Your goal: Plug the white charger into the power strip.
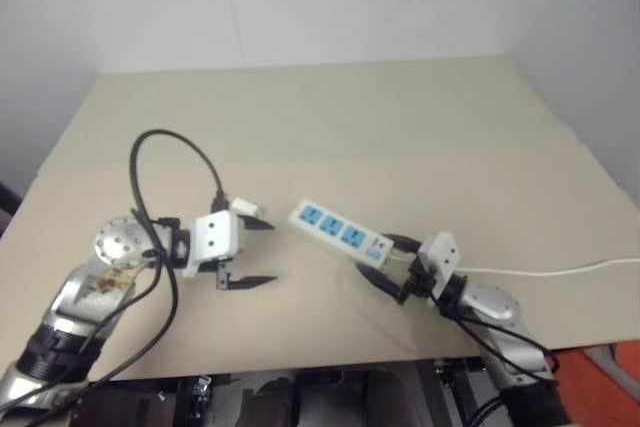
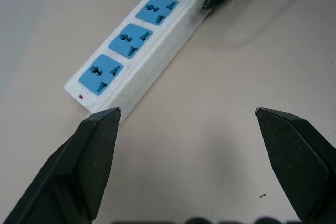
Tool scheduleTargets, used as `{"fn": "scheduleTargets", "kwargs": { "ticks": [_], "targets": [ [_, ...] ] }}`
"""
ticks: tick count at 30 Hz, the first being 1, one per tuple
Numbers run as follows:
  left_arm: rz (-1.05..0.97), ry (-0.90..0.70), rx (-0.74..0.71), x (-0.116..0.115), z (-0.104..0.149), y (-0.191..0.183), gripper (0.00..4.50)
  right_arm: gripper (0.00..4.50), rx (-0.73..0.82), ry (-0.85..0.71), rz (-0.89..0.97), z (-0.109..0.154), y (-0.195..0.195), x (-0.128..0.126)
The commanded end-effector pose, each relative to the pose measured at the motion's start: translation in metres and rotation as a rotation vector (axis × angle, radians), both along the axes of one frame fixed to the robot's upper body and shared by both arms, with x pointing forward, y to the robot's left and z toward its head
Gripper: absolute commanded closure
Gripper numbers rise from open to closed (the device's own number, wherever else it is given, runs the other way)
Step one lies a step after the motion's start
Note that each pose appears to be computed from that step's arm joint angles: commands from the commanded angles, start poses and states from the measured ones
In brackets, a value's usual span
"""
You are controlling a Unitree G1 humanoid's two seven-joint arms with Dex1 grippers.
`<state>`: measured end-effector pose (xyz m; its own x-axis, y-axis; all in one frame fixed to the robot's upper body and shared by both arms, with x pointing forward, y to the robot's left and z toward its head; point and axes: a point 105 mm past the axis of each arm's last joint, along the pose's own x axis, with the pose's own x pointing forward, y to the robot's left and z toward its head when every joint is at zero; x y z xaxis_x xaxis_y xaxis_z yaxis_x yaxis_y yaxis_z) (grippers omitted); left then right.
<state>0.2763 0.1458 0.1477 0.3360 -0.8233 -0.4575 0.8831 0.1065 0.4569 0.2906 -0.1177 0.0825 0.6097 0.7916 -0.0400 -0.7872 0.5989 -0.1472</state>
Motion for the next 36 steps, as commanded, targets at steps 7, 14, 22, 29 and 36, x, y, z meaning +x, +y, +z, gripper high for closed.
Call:
{"fn": "scheduleTargets", "kwargs": {
  "ticks": [7, 14, 22, 29, 36],
  "targets": [
    [0.002, -0.035, -0.013, -0.003, 0.006, -0.002, 0.0, 0.21, 0.002, -0.008, 0.041, 0.0, 0.006, 0.001],
    [0.003, -0.035, -0.018, -0.002, 0.007, -0.002, 0.0, 1.09, 0.001, -0.002, 0.07, -0.001, 0.01, -0.003],
    [0.007, -0.085, -0.039, 0.007, 0.026, -0.001, 0.0, 1.09, -0.005, -0.04, 0.145, 0.007, 0.008, -0.021],
    [-0.065, -0.108, 0.04, 0.024, 0.042, 0.001, 0.0, 1.09, -0.014, -0.005, 0.411, 0.005, 0.015, -0.029],
    [-0.137, -0.079, 0.349, 0.052, 0.045, 0.018, 0.0, 1.09, -0.076, -0.019, 0.594, -0.003, 0.037, -0.017]
  ]
}}
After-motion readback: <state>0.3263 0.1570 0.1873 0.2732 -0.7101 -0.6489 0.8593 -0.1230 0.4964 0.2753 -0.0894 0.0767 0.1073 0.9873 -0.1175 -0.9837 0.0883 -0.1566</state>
